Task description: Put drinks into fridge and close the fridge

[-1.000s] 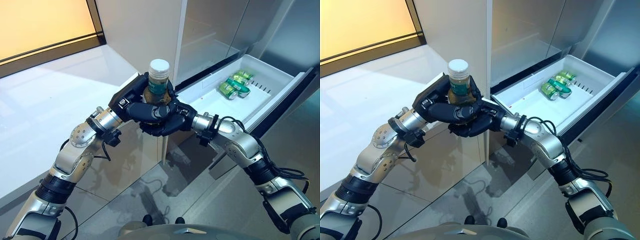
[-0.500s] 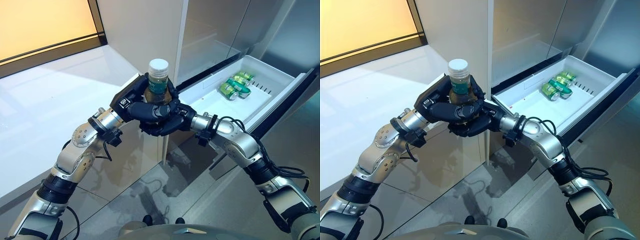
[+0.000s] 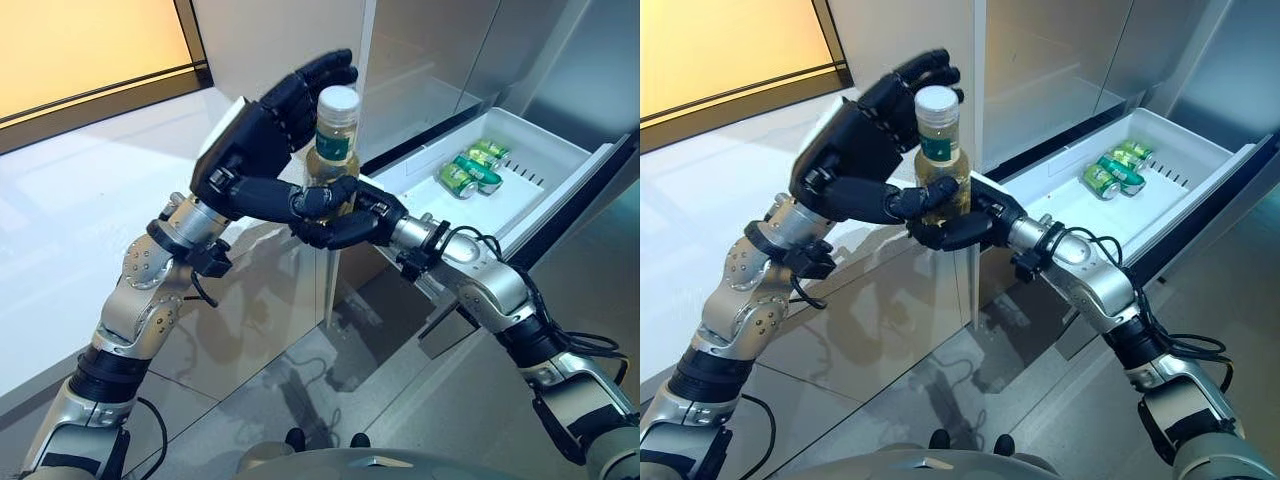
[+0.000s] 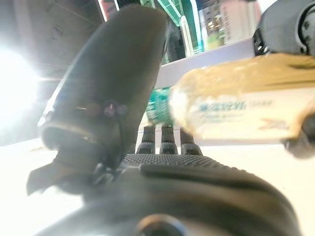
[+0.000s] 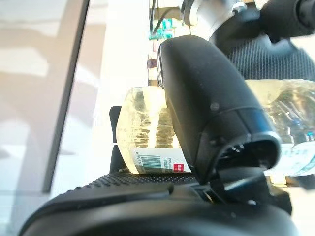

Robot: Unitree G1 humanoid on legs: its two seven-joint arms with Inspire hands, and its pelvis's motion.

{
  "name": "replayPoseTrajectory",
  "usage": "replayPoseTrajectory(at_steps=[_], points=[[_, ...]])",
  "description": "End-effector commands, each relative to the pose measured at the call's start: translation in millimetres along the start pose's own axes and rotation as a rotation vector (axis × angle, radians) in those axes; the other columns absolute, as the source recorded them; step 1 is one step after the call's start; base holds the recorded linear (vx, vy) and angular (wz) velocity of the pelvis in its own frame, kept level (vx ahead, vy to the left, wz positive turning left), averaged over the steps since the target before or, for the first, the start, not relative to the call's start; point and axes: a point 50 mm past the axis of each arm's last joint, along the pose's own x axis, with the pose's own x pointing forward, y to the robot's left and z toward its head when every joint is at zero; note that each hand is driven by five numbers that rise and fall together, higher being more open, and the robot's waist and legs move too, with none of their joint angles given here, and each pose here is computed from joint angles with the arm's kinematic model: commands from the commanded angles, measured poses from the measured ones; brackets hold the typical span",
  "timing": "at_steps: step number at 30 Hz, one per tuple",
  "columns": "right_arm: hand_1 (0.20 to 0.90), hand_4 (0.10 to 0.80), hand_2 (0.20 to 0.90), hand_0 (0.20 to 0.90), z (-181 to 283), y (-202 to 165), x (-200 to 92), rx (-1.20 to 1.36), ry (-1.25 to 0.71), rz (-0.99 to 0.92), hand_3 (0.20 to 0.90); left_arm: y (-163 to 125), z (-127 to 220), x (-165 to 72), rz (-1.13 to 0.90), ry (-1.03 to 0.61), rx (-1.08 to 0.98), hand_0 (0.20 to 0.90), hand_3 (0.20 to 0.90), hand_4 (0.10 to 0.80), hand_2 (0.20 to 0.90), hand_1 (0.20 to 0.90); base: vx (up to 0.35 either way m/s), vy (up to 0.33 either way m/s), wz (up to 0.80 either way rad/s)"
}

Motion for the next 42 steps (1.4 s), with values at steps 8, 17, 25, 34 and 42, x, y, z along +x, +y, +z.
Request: replayPoseTrajectory(at_steps=[8, 17, 25, 34, 42], points=[[0.3, 0.1, 0.3, 0.3, 133, 12, -27, -0.239, -0.702, 0.006, 0.2, -7, 28, 10, -0.144, -0.335, -0.348, 0.9, 0.9, 0.8, 0.9, 0.9, 0.0, 0.0, 0.0], [0.3, 0.1, 0.3, 0.3, 138, 11, -48, -0.289, -0.73, -0.073, 0.2, -32, -5, -7, -0.121, -0.496, -1.071, 0.9, 0.9, 0.8, 0.9, 0.9, -0.014, -0.001, -0.06], [0.3, 0.1, 0.3, 0.3, 138, -9, -75, -0.327, -0.691, -0.198, 0.2, -74, -49, -31, -0.081, -0.453, -1.553, 0.9, 0.9, 0.8, 0.9, 0.9, -0.008, -0.004, -0.04], [0.3, 0.1, 0.3, 0.3, 112, -26, -115, -0.342, -0.565, -0.328, 0.2, -101, -110, -103, 0.204, -0.234, -1.578, 0.9, 0.9, 0.8, 0.9, 0.9, -0.03, 0.001, -0.11], [0.3, 0.1, 0.3, 0.3, 93, -51, -167, -0.429, -0.416, -0.577, 0.2, -128, -156, -190, 0.513, 0.281, -1.327, 0.9, 0.9, 0.8, 0.9, 0.9, -0.007, -0.006, -0.07]])
